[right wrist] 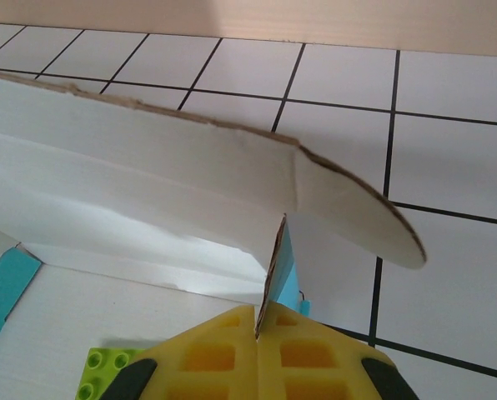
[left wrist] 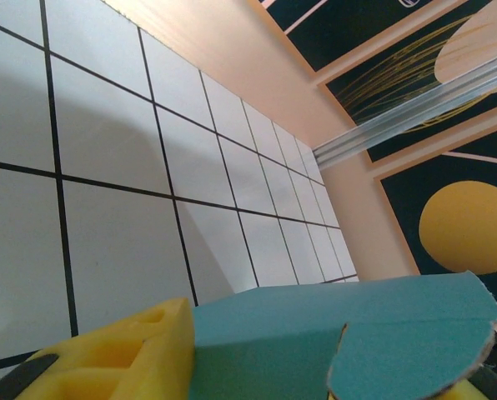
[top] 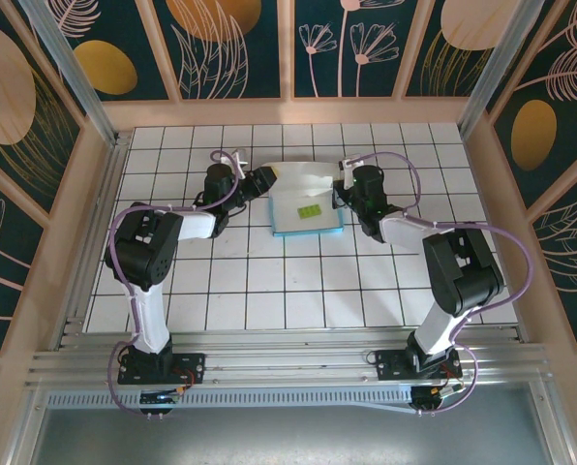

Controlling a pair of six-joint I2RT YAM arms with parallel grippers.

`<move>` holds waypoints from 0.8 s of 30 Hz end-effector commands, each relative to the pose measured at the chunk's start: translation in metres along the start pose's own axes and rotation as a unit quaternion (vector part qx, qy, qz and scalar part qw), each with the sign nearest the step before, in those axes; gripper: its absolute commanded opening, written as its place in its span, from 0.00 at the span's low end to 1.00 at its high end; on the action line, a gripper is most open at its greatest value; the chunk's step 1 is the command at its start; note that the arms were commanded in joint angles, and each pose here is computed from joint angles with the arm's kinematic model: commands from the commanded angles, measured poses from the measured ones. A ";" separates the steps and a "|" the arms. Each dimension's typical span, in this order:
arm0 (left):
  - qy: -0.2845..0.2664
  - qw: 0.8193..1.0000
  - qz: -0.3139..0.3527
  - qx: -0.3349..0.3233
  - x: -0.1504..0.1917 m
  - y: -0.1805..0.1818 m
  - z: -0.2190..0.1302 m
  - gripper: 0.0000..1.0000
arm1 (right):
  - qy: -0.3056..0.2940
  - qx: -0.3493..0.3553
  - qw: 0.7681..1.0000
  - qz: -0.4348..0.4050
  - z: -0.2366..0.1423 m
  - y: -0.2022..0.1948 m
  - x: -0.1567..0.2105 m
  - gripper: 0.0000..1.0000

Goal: Fold the paper box

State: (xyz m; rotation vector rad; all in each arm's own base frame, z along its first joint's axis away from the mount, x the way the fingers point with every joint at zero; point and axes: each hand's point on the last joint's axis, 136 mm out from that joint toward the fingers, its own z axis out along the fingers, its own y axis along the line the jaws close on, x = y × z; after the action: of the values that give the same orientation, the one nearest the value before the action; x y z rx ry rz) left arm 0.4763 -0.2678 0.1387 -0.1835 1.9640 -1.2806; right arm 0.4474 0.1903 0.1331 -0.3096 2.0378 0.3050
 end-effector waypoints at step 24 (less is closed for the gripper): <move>0.099 0.991 -0.095 0.007 0.114 0.002 -0.014 0.44 | 0.048 -0.074 0.996 -0.024 -0.032 0.041 0.059 0.03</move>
State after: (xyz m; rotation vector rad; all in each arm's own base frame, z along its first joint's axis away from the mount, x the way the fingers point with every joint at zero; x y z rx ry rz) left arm 0.4404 -0.2779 0.1329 -0.1989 1.8796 -1.3273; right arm 0.4150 0.1793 0.1258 -0.3099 2.0275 0.2929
